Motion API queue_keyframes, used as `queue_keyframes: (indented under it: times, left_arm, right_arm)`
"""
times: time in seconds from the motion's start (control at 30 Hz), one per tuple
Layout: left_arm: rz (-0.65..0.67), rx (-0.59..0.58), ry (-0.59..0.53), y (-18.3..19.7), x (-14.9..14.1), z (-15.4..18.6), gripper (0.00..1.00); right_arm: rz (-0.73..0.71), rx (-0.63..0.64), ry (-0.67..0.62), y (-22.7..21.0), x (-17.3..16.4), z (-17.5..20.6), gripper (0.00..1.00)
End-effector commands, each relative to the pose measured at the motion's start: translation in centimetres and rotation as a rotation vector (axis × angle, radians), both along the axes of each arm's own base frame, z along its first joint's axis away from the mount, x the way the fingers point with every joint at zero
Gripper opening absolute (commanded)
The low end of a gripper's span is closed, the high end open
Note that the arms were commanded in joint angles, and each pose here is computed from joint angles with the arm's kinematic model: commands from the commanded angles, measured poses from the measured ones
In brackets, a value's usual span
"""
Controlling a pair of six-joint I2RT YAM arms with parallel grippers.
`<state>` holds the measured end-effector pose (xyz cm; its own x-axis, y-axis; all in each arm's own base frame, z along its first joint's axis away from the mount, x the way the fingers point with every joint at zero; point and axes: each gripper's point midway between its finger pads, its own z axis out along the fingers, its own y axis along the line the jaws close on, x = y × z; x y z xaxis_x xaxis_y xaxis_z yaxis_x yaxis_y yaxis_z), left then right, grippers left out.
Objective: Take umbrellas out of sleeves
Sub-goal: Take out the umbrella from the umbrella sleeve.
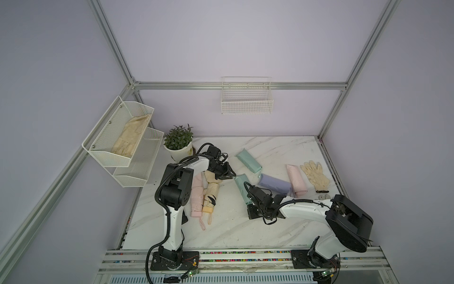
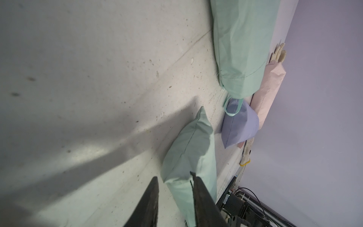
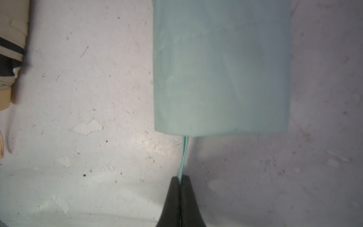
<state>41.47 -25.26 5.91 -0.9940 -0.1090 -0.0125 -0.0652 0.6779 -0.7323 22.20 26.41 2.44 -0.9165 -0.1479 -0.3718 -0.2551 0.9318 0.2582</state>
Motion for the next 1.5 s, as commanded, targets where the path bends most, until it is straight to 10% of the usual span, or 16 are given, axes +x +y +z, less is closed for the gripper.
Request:
queue_keyframes:
  times: [0.0, 0.83, 1.47]
  left_arm:
    - [0.004, -0.073, -0.035, -0.8, 1.6, 1.9, 0.31]
    - [0.025, -0.047, -0.015, -0.1, 1.6, 0.7, 0.42]
    - [0.012, -0.072, -0.003, -1.1, 1.6, 0.4, 0.3]
  right_arm:
    - [-0.016, -0.025, 0.01, -0.4, 0.1, -0.3, 0.0]
    - [-0.011, -0.027, 0.01, -0.3, 0.1, -0.4, 0.0]
    - [-0.011, -0.027, 0.012, -0.7, -0.2, -0.7, 0.0]
